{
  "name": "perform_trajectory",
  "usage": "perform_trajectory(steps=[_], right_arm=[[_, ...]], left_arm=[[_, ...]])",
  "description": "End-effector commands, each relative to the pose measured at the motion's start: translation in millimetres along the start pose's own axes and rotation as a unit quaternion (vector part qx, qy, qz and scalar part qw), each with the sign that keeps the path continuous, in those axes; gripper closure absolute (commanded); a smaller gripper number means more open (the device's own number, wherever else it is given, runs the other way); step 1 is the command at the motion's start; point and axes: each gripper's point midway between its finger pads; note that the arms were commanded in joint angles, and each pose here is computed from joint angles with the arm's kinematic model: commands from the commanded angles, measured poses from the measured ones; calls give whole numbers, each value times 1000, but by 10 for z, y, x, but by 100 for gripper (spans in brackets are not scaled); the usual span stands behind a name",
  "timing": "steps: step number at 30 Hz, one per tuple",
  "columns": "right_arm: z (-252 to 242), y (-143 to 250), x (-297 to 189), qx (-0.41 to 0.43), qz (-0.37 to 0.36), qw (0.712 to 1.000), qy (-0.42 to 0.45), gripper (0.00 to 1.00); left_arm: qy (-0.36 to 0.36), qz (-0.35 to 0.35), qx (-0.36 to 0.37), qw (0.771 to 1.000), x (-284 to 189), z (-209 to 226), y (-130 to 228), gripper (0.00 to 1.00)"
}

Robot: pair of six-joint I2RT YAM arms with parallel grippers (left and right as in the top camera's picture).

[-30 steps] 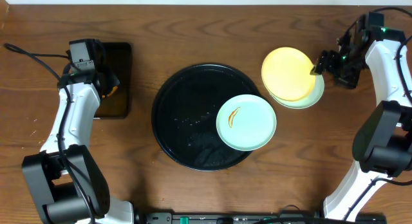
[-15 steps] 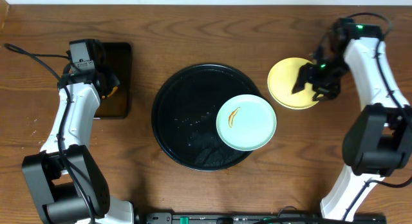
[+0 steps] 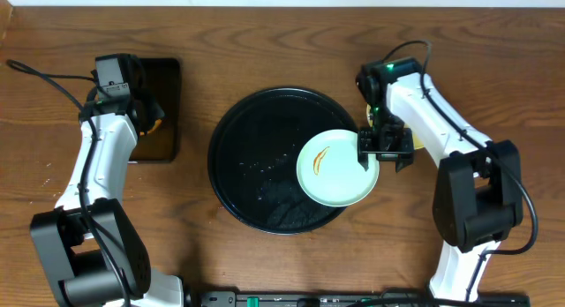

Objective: Clean dirty plates on tray and stack at the side
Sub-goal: 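Reach the right gripper to the smeared light-blue plate rim and grip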

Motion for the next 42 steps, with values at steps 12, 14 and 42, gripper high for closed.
perform_trajectory(steps=[12,14,42], right_arm=[[5,260,288,80,0,996,41,39],[27,240,256,73,-13,997,29,39],[305,120,438,68,-54,994,-61,74]], left_arm=[[-2,3,3,1000,-1,23,13,92],[-2,3,3,1000,-1,23,13,92],[-3,4,4,1000,-1,26,20,92]])
Point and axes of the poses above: each gripper's point midway between its finger pads, its own x axis out along the fingers, its own z axis along the line the jaws close on, y = z × x, and after that the axes turned 1 degree about x, right-handed
